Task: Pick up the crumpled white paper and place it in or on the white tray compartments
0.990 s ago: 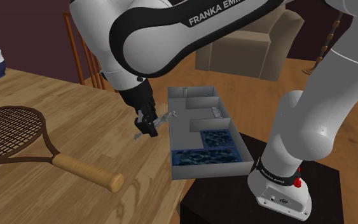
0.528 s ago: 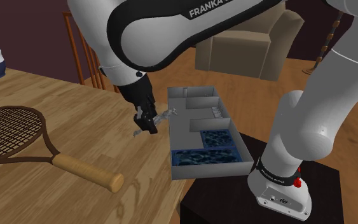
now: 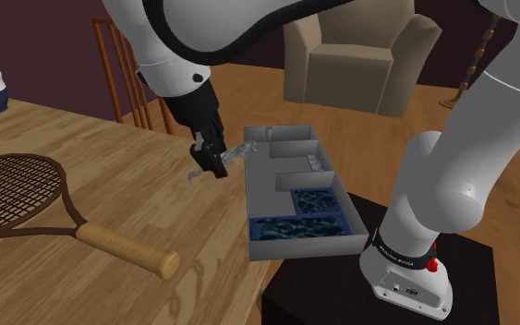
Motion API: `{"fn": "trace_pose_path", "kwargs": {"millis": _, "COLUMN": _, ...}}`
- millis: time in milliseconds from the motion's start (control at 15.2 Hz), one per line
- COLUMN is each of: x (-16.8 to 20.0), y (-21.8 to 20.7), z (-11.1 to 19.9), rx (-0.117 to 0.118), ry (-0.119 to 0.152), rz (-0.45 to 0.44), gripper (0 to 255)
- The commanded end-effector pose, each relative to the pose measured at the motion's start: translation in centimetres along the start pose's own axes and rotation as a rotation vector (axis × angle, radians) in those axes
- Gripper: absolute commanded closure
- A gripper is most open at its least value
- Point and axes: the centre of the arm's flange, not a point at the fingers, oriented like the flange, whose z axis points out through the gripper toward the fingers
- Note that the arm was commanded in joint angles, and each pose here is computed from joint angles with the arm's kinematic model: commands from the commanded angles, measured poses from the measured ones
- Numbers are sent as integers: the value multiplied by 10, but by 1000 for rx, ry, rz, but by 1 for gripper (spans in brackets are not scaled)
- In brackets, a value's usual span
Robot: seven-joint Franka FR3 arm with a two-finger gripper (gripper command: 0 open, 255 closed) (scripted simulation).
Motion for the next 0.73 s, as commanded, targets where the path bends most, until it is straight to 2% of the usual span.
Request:
{"fn": "trace_pose_path", "kwargs": {"millis": 0, "x": -2, "y": 2, "z": -9, "rx": 0, "ry": -1, "rz": 0, "gripper": 255}}
{"fn": "trace_pose_path", "kwargs": {"millis": 660, "x": -15, "y": 9, "z": -60, "rx": 0, "ry": -1, "rz": 0, "gripper": 255}}
